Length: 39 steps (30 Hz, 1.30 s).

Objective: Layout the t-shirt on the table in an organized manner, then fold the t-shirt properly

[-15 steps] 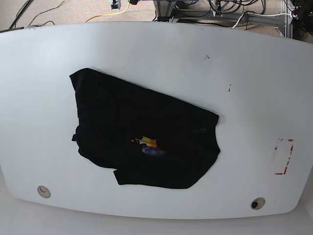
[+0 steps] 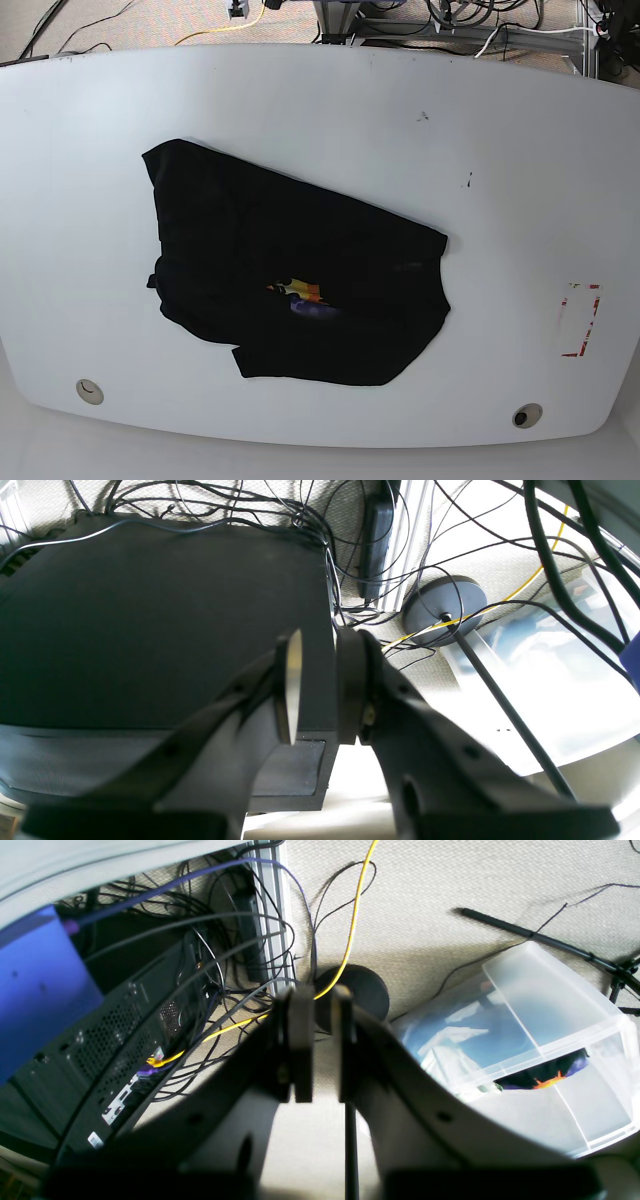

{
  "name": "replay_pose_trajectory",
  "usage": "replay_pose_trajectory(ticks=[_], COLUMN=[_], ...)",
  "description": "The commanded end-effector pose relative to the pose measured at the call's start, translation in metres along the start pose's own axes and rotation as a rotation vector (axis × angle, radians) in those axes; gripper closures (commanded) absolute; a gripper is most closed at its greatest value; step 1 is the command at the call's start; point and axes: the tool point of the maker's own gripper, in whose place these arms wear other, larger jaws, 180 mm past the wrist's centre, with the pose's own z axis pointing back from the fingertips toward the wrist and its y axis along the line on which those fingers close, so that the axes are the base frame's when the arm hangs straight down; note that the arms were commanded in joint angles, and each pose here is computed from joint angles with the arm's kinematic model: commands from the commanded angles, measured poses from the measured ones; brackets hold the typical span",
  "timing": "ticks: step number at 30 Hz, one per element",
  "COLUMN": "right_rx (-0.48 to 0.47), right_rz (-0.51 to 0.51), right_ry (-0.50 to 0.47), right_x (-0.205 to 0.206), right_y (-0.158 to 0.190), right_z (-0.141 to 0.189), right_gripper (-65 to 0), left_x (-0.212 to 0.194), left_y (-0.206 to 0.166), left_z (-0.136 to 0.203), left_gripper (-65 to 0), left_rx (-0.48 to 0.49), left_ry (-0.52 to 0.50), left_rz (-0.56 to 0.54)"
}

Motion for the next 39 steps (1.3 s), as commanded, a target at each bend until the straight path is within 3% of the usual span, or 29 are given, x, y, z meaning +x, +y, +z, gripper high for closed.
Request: replay_pose_trajectory(ticks=[1, 39], right_rx=[-0.003, -0.008], right_rz=[-0.002, -0.006], right_ry=[0.009, 0.021], right_x=[-0.0059, -0.0133], right_y=[-0.0023, -0.0041], right_z=[0.0009, 0.0024], right_gripper=[-5.6, -5.9], left_x=[-0.0038, -0.009], left_y=[0.0024, 0.0006], left_z=[0.0003, 0.0002], left_gripper=[-11.2, -10.8], left_rx=[0.006, 0.002], left_ry=[0.004, 0.013], left_rz=[0.005, 0.004])
